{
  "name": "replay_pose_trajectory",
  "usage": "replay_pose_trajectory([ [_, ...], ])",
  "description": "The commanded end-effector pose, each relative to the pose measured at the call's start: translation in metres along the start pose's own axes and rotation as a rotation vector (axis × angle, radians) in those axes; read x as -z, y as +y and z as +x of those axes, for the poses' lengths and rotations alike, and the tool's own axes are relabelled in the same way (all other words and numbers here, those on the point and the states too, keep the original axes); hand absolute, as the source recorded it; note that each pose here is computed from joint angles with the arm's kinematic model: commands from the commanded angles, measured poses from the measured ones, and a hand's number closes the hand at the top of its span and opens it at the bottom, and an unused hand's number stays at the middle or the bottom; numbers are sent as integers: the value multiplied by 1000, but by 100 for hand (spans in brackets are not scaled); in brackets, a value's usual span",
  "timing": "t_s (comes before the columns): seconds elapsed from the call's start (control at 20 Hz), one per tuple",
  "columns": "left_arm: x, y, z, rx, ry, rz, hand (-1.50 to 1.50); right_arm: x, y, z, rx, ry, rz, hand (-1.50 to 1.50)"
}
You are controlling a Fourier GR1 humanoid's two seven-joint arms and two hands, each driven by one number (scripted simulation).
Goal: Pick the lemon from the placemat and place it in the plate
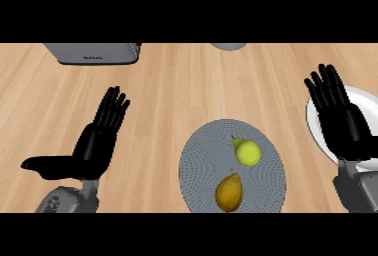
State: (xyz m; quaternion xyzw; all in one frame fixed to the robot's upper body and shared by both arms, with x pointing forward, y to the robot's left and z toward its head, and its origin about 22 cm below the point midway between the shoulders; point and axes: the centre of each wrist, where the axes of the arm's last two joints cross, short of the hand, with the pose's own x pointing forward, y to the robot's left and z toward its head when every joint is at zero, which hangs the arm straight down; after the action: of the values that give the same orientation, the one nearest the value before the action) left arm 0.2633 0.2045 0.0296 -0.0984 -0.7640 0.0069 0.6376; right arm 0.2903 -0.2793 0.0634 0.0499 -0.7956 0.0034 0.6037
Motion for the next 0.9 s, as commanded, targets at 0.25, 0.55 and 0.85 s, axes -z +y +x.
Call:
replay_pose_trajectory([
  [0.25,-71,71,-58,183,534,297,0,-31,-49,48,-338,-110,-407,150],
  [0.55,-71,66,-55,137,561,262,0,-104,-46,4,-599,-19,-810,-150],
  [0.85,-62,55,-53,123,554,213,0,-176,21,39,-613,-40,-791,-150],
])
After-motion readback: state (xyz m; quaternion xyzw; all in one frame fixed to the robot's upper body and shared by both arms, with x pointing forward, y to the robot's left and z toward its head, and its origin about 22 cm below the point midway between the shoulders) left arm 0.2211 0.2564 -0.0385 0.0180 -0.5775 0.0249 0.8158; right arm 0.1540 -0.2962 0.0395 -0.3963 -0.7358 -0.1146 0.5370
